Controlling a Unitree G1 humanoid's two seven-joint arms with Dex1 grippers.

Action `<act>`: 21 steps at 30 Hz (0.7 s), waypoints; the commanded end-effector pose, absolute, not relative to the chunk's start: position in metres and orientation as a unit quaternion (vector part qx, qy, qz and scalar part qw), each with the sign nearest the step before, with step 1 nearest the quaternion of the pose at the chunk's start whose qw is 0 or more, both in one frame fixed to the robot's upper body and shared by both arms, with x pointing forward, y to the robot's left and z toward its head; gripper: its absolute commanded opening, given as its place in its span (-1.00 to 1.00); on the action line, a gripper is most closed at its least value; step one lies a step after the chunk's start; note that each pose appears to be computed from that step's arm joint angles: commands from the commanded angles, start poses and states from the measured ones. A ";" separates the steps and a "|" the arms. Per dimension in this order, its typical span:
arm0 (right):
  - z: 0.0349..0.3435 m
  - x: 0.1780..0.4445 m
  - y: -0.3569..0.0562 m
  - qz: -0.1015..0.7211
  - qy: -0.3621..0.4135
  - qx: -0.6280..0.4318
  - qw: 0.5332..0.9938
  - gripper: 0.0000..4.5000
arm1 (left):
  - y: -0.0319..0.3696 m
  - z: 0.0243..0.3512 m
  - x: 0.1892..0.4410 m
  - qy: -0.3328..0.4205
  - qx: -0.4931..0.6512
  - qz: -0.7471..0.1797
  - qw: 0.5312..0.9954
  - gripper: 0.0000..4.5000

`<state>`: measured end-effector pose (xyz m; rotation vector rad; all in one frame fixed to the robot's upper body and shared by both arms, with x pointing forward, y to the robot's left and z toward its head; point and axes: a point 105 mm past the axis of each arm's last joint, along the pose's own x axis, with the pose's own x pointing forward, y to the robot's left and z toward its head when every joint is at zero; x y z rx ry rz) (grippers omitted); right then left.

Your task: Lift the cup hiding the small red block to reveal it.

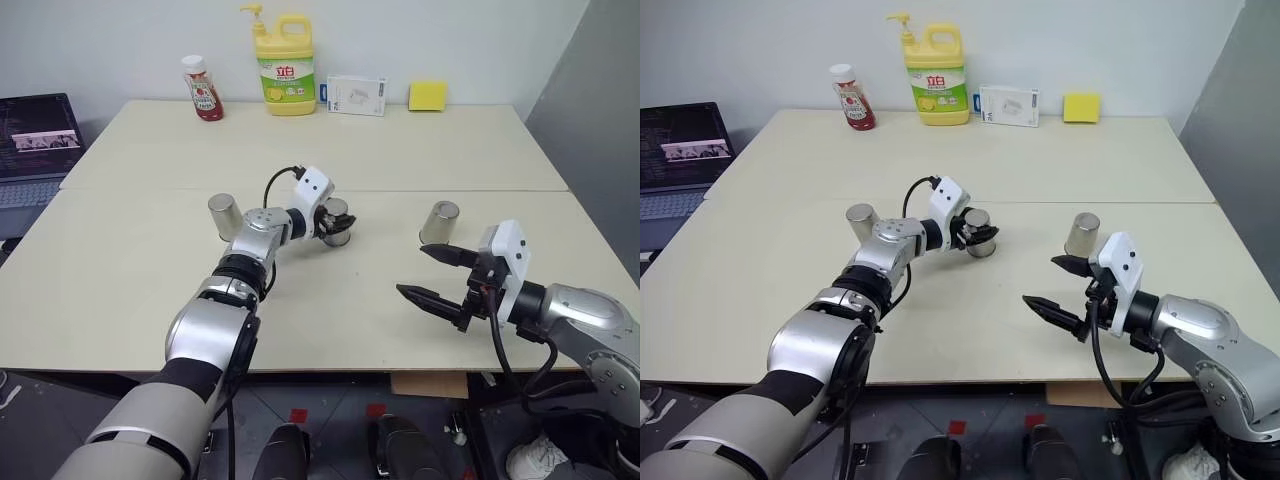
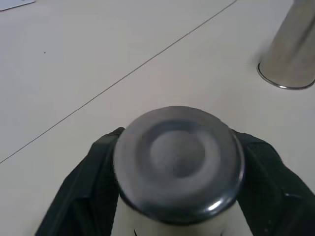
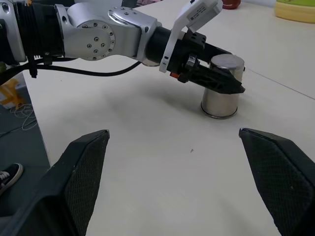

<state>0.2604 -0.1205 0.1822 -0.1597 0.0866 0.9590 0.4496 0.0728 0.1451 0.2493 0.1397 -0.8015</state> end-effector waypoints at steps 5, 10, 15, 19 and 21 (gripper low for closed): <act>0.191 0.253 -0.116 0.465 0.018 -0.086 0.881 1.00 | 0.067 0.187 0.451 -0.005 0.100 -0.405 0.909 0.17; 0.193 0.254 -0.118 0.462 0.016 -0.085 0.883 1.00 | 0.095 0.222 0.454 -0.055 0.112 -0.339 0.932 0.17; 0.193 0.256 -0.118 0.463 0.015 -0.082 0.882 1.00 | 0.131 0.198 0.448 -0.015 0.113 -0.267 0.957 0.17; 0.195 0.259 -0.115 0.469 0.013 -0.082 0.879 1.00 | 0.147 0.173 0.444 0.026 0.099 -0.221 0.970 0.17; 0.195 0.260 -0.115 0.472 0.014 -0.084 0.877 1.00 | 0.156 0.164 0.443 0.041 0.090 -0.196 0.976 0.17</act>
